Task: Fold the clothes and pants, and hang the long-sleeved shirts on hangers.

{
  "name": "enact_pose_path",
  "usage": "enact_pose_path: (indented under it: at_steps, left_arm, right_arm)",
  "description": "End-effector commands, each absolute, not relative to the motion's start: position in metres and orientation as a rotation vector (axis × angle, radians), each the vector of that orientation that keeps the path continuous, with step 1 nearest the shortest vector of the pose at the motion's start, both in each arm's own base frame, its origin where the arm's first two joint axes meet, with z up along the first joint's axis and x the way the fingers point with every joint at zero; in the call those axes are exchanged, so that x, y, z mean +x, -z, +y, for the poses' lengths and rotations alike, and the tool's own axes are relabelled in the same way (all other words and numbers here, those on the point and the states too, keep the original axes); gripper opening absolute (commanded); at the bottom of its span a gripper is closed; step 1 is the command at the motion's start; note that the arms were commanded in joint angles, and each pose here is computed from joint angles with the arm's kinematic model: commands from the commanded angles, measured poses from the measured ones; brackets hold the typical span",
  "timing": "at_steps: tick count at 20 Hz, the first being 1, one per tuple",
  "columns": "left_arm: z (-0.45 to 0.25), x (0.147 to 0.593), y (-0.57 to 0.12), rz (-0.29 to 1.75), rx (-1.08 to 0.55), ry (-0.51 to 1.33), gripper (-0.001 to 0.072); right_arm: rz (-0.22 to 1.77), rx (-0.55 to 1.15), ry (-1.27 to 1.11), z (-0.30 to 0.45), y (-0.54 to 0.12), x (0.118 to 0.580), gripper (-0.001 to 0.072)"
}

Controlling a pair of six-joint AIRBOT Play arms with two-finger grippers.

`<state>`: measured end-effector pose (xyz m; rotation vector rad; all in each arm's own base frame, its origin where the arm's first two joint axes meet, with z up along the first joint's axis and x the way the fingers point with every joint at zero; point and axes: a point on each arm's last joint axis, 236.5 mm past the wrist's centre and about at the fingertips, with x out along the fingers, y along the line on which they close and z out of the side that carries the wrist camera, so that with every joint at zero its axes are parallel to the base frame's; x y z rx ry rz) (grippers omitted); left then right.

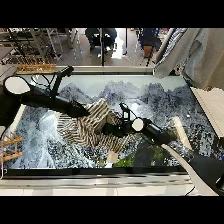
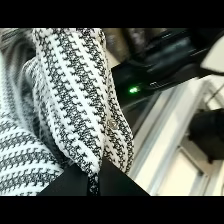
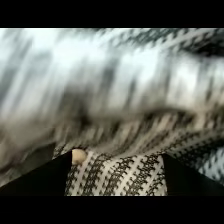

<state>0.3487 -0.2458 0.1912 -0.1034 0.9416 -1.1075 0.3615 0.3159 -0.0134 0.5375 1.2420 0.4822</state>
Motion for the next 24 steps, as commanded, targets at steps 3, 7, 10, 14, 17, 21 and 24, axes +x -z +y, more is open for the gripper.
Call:
enact_pose_path:
  at_steps: [3, 7, 10, 14, 17, 21, 24]
  left_arm:
    - [-0.261, 0.331, -0.217, 0.907, -0.185, 1.207, 0.0022]
    - [-0.239, 0.347, -0.21, 0.911, -0.182, 1.134, 0.0023]
    - [-0.219, 0.361, -0.21, 0.899, -0.207, 1.081, 0.0022]
    - [-0.213, 0.378, -0.196, 0.931, -0.258, 1.031, 0.0022]
    - [-0.217, 0.406, -0.193, 0.887, -0.327, 0.972, 0.0022]
    - [-0.214, 0.429, -0.303, 0.532, -0.478, 0.992, 0.0022]
    - [-0.171, 0.427, -0.407, 0.237, -0.472, 0.883, 0.0021]
  right_arm:
    - [1.278, 0.684, -0.372, 0.337, 0.032, 0.361, 0.0193]
    - [1.282, 0.616, -0.368, 0.311, 0.017, 0.359, 0.004]
    - [1.235, 0.56, -0.366, 0.274, -0.017, 0.368, 0.0038]
    - [1.098, 0.42, -0.528, 0.246, -0.122, 0.373, 0.0039]
    - [1.052, 0.297, -0.618, 0.226, -0.193, 0.361, 0.0039]
    - [0.398, 0.33, -0.67, 0.211, -0.38, 0.415, 0.0037]
    - [-0.006, 0.471, -0.738, 0.208, -0.492, 0.421, 0.0037]
